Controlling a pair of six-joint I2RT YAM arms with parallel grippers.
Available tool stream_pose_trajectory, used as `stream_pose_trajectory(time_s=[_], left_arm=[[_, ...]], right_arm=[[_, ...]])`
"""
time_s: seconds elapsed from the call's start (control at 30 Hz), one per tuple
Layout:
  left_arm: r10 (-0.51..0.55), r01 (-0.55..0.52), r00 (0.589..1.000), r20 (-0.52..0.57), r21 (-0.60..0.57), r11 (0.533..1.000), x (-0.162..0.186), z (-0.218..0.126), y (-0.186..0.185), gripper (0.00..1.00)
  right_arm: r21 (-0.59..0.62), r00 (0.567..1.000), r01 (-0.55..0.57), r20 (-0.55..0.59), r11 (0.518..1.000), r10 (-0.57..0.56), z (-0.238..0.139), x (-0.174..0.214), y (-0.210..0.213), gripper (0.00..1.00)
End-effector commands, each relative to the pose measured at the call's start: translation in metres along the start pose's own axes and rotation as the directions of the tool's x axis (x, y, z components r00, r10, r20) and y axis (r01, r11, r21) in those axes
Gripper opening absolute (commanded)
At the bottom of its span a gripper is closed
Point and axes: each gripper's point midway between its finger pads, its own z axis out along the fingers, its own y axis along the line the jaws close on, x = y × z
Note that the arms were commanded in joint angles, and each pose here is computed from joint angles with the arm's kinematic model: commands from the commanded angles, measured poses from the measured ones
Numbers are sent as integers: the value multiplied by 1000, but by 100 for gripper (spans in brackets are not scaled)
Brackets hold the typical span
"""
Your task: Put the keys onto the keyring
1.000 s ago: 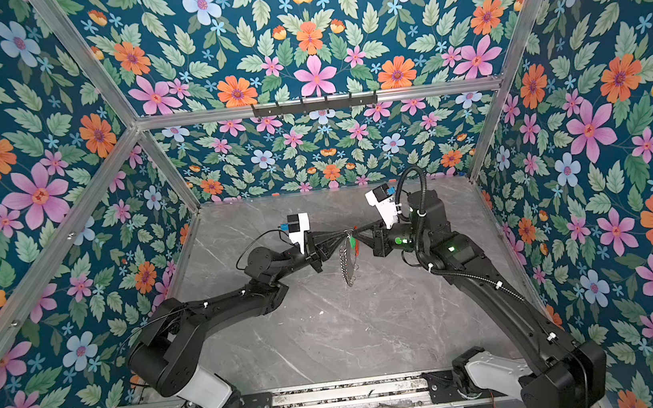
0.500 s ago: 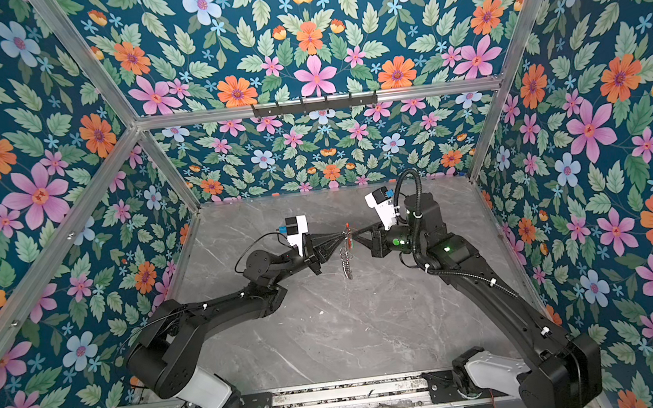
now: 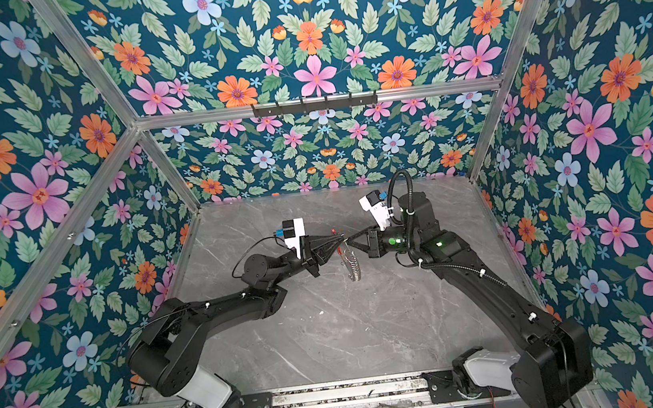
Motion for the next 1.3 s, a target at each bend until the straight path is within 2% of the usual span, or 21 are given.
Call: stream_pose_trajectory(time_s=[0.0,0.13,0.23,0.33,0.47,0.57,0.77,0.97,1.17,1.27], left_arm=[[101,-112,986,134,80,991,-36,0,-23,0],[75,-84,989,129,67,994,-29,5,-15,0],[46,-54,992,121,65,996,-23,8,-10,0],[30,-38,992,119,62,997,-21,9,-7,0],[5,-11,993,115,50,999,-16,10,-2,0],[-27,23,993,112,37,999,-12,10,4,0],[-97,94,988,118,30,995,-17,17,16,0],[-98,93,983,153,38,995,-33,19,19,0],[-116,141,955,274,-76,987,-53,10,42,0],[-104,131,951,291,-75,988,-60,12,44,0]], right_arm=[[15,1000,-20,-16,1000,20,1,5,-4,0],[15,1000,-8,-3,1000,8,-3,2,1,0],[86,1000,7,21,996,-9,-11,-1,-3,0],[182,997,33,66,983,-45,-25,-4,-10,16],[298,991,42,111,954,-79,-45,-5,-21,25],[343,985,61,130,937,-111,-54,-8,-22,27],[249,970,105,186,963,-154,-52,-27,2,28],[128,958,137,236,982,-164,-42,-42,20,28],[47,945,118,301,992,-126,-34,-61,25,29],[27,936,110,333,994,-113,-32,-71,23,29]])
